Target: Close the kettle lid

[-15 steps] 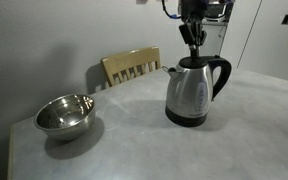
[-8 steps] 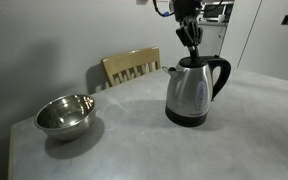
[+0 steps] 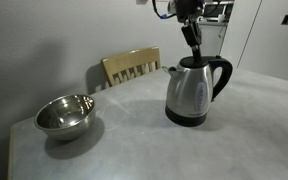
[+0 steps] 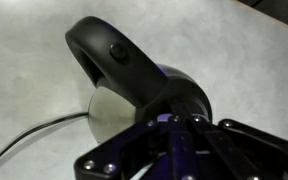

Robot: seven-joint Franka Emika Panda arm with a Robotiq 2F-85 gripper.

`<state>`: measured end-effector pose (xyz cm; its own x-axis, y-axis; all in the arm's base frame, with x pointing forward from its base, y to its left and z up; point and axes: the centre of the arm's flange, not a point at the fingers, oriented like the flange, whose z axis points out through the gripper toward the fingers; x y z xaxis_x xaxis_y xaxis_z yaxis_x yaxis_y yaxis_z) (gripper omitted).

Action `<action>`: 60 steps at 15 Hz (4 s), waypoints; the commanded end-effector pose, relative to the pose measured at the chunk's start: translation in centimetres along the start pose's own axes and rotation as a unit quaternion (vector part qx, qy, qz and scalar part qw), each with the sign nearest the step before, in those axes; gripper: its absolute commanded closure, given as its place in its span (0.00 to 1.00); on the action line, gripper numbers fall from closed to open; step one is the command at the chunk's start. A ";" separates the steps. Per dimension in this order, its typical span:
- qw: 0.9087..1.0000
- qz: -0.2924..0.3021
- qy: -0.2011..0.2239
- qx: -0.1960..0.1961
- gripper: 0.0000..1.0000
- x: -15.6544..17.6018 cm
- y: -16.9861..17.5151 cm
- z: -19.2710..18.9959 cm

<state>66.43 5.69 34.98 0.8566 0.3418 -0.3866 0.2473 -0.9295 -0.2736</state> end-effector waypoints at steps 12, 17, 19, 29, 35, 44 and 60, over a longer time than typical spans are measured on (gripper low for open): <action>0.987 -0.087 -0.106 0.083 1.00 1.3 3.1 2.5; 0.996 -0.050 -0.066 0.039 1.00 0.4 1.2 3.1; 0.998 -0.036 -0.050 0.023 1.00 0.5 0.5 3.2; 0.995 0.095 0.015 0.010 1.00 1.1 -0.7 4.4; 0.979 0.195 0.053 -0.008 1.00 -0.8 -2.2 4.1; 0.971 0.209 0.112 -0.036 1.00 -4.5 -3.7 1.8; 0.964 0.194 0.155 -0.095 0.04 -9.2 -4.6 -2.0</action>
<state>59.73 7.06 41.66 0.9842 -0.0737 -0.1609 -0.0722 -0.9973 0.0152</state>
